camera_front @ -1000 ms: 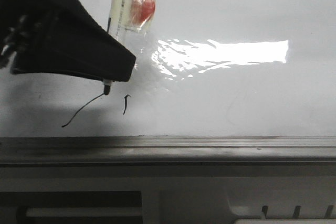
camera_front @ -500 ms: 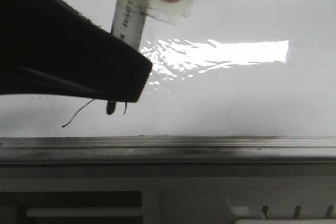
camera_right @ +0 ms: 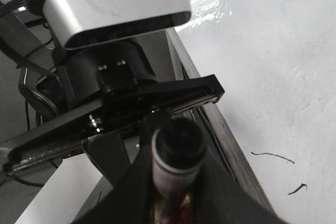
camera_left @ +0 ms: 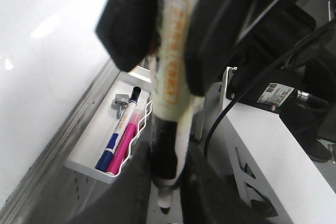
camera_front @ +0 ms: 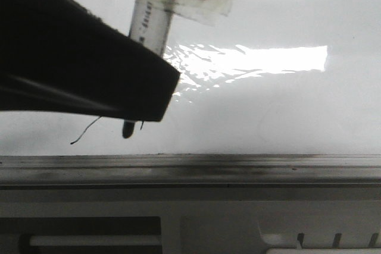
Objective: Write number 9 on whiteboard
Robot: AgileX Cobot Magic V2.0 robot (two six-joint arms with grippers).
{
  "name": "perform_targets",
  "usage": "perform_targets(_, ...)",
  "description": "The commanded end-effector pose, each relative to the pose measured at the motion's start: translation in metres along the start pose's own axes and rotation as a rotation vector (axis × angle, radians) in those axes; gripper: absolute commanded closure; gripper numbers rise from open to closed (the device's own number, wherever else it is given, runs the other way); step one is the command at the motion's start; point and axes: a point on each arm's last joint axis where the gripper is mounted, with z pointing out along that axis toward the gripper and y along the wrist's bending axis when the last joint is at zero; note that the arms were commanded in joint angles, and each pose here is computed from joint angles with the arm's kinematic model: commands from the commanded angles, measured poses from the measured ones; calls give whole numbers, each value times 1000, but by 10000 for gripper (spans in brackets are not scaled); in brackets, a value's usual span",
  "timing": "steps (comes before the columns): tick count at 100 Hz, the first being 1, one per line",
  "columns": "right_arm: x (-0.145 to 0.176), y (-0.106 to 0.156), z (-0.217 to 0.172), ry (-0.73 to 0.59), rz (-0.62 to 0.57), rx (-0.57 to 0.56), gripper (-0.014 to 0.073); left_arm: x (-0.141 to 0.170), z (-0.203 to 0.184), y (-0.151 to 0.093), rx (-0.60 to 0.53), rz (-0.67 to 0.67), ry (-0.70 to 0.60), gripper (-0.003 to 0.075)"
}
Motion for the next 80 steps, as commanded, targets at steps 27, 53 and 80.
perform_targets(27, -24, 2, -12, 254, -84, -7, 664, -29, -50, -32, -13, -1, -210, 308)
perform_targets(53, -89, -7, -41, 410, -102, 186, 635, -30, -111, -52, -235, 12, -391, 428)
perform_targets(80, -84, -8, -74, -233, -341, 625, 636, -31, -132, -57, -319, 19, -502, 481)
